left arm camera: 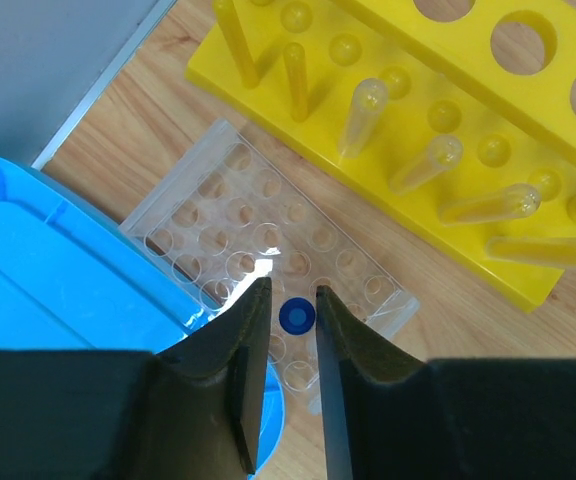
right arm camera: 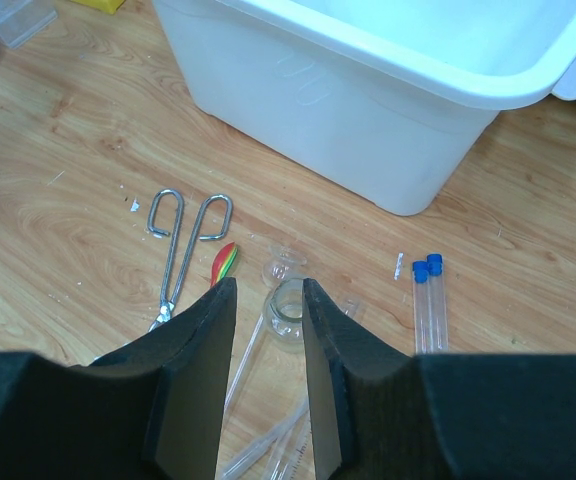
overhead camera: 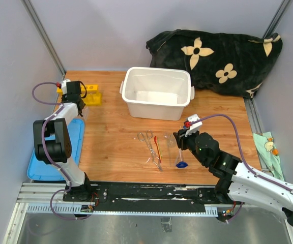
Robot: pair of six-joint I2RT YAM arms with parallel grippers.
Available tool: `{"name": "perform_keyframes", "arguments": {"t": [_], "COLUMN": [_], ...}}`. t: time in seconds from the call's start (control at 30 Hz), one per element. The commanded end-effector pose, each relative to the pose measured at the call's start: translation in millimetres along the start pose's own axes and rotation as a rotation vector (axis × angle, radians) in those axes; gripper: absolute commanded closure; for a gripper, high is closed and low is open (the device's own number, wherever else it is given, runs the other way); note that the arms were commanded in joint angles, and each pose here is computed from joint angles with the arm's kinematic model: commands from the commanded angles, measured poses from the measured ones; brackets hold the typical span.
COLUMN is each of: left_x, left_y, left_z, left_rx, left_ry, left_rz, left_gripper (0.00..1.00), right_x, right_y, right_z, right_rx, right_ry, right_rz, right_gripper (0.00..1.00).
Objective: Organize the chemistry lab equipment
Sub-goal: Insert the test tube into the slot of the test tube rack.
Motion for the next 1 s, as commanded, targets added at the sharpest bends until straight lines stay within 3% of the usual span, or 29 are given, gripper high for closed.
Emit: {"name": "perform_keyframes", "arguments": {"t": [0.0,0.07,0.23,0.33,0.67,0.83,0.97], "left_x": [-12,-14,-23,-33,-74,-68,-51], "left_y": [-4,-5,-5,-6,-8,-16,-28], "left_z": [-2,-3,-12,-21,-79,-116,-154], "left_rx": [-0.012,-0.009,-0.002,0.009,0.149,0.339,0.526], "left_ry": [-0.034,-0.037,-0.058,-0.076,-0.141,-0.081,-0.013], "left_rz": [-0.019,-0.024,-0.051,-0.069,-0.172,-0.218,-0.197], "left_gripper": [0.67,0.64,0.44,0.40,0.35,0.37,0.39], "right_x": [2,3,4,3,-2,-6,-4], "right_y": [-4,-4,-4,-4,-8,-22,-44], "right_z": [0,0,0,0,-2,-1,4], "right_rx": [0.017,0.016,0.012,0.010,0.030,0.111,0.174], "right_ry": [-0.007,-0.005,-0.001,-0.002,0.011,0.070,0.208], "right_rz": [0.024,0.024,0.025,0.027,-0.001,-0.030,0.007], "right_gripper": [0.66,0.66,0.66,0.66,0.66,0.63,0.59]}}
Point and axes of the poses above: each gripper's point midway between its finger pads, its own z axis out along the fingers, its own y axis along the line the jaws close on, x = y × z, the point moved 6 cm from there along -z, back along the fingers, and after that the axes turned 7 degrees about -z, right-handed, at the moved point
